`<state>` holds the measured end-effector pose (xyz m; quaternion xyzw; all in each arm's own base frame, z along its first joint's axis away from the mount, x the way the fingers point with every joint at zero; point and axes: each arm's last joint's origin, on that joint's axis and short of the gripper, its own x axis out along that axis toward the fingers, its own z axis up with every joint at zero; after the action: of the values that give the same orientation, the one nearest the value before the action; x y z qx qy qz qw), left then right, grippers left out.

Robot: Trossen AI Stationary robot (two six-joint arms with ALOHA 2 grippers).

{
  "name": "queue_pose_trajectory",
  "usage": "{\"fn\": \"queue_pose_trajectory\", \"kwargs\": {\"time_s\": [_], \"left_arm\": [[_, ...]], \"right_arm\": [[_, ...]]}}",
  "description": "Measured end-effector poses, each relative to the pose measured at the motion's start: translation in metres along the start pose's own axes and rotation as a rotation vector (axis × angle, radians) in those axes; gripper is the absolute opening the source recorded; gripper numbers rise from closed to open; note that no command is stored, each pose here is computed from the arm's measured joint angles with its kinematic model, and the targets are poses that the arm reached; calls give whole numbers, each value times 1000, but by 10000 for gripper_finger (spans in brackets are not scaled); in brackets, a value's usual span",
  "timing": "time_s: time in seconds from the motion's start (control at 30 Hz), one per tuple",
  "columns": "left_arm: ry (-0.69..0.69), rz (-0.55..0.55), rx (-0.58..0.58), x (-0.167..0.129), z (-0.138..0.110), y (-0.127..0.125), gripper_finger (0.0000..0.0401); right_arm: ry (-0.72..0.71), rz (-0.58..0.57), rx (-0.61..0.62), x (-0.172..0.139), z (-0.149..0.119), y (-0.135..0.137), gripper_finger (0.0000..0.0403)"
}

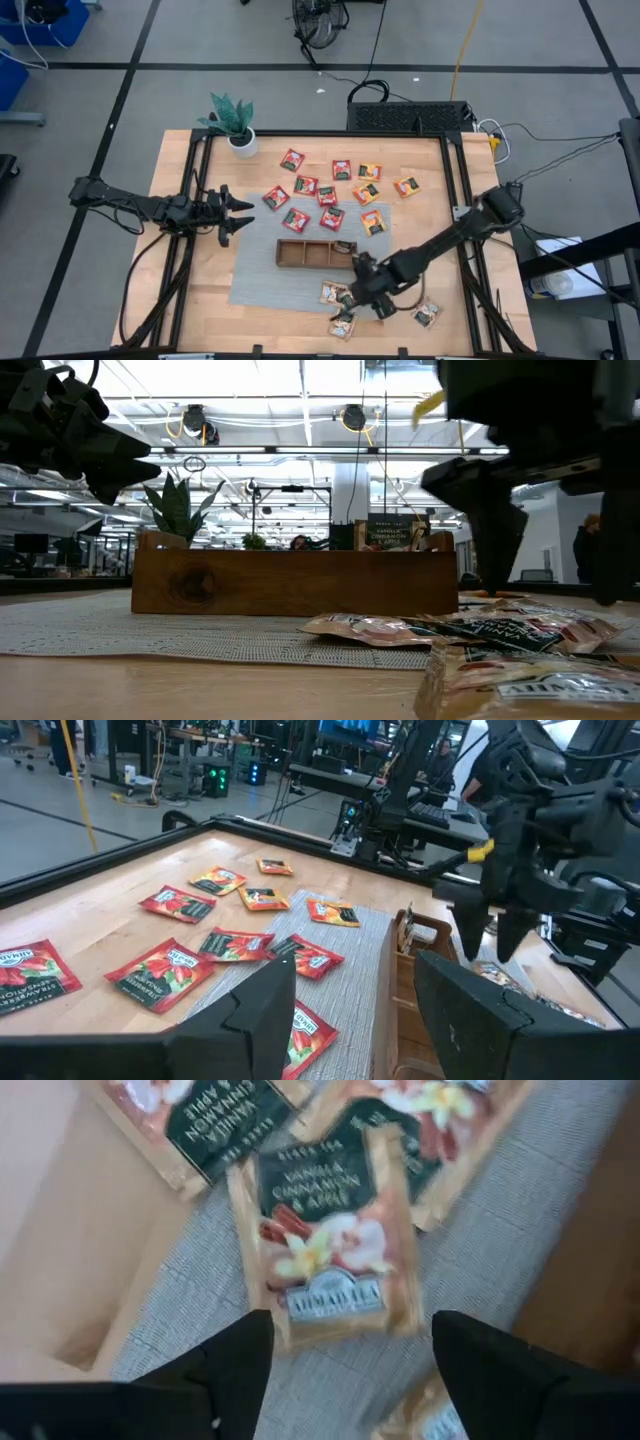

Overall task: Pick & Place Tea
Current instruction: Put the brown tea bag into the right compartment of the wood organizer

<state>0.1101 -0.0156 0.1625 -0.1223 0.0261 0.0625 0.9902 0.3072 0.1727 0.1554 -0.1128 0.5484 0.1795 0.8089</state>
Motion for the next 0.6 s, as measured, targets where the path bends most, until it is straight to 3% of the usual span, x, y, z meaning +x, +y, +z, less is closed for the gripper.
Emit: {"fn": "queue_pose_trajectory", "kwargs": {"time_s": [0.2, 0.6], "left_arm": [[0, 0, 0, 0, 0, 0, 205], [1, 0, 0, 0, 0, 0, 205]], "right_arm": [[8, 26, -71, 6, 7, -5, 259], [56, 72, -19, 23, 4, -19, 251]]}}
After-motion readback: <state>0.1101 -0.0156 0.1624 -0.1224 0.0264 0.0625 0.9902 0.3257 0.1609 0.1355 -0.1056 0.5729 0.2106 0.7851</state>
